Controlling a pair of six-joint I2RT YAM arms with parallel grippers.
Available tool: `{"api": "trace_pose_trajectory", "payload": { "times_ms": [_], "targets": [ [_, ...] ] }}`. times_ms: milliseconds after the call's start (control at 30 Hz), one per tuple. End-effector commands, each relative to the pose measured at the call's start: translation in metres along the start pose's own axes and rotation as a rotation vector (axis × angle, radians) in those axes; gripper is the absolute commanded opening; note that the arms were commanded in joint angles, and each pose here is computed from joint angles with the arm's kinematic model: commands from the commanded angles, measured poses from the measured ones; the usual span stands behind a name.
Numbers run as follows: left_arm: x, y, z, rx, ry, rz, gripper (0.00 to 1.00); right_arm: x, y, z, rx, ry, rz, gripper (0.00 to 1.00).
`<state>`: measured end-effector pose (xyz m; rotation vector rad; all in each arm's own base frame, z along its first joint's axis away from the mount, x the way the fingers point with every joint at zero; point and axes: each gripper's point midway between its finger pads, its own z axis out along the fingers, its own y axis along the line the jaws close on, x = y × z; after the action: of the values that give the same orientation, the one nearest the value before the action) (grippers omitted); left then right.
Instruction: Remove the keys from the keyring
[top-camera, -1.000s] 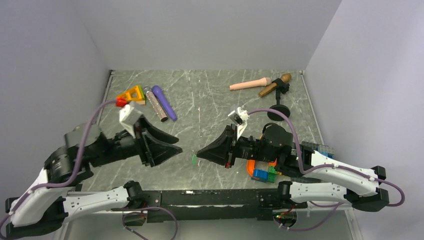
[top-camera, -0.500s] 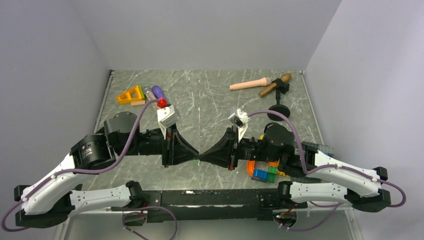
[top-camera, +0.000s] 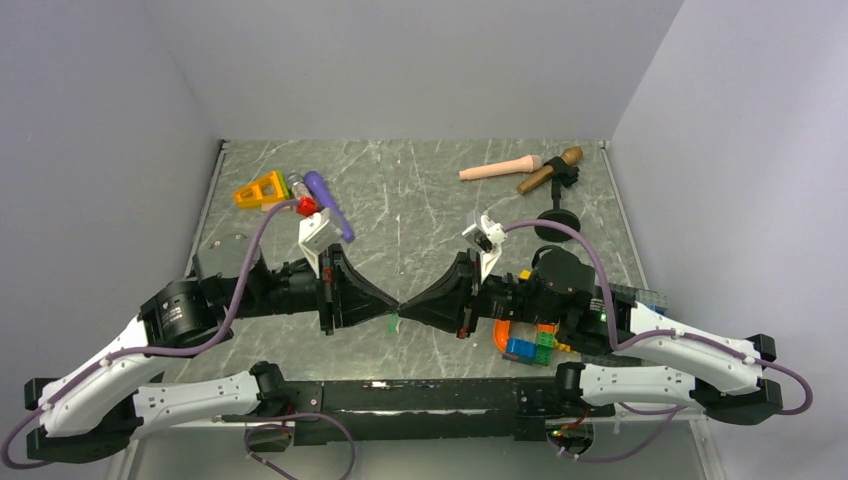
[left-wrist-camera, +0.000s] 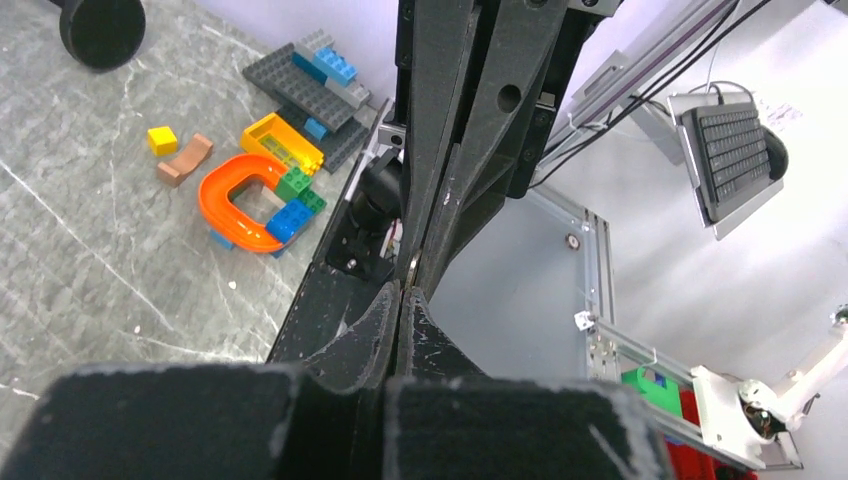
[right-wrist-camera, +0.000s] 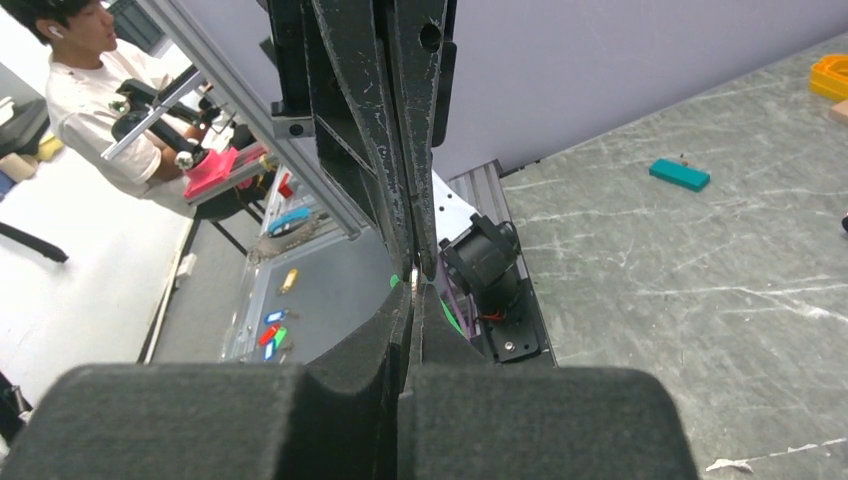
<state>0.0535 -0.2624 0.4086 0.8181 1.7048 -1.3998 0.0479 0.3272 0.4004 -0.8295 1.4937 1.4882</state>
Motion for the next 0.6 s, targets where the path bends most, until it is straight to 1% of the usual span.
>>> {"api": "trace_pose_trajectory", "payload": {
  "times_ms": [0, 200, 567],
  "targets": [
    [-0.025, -0.008, 0.0, 0.035, -0.152, -0.038, 0.0, -0.032, 0.014, 0.0, -0.053, -0.138, -0.005, 0.0],
    [-0.029, -0.006, -0.001, 0.044, -0.219, -0.076, 0.0, -0.04, 0.017, 0.007, -0.068, -0.165, -0.01, 0.0],
    [-0.043, 0.001, -0.014, 0.031, -0.384, -0.126, 0.0, -0.053, 0.018, 0.006, -0.073, -0.238, -0.02, 0.0]
  ]
}}
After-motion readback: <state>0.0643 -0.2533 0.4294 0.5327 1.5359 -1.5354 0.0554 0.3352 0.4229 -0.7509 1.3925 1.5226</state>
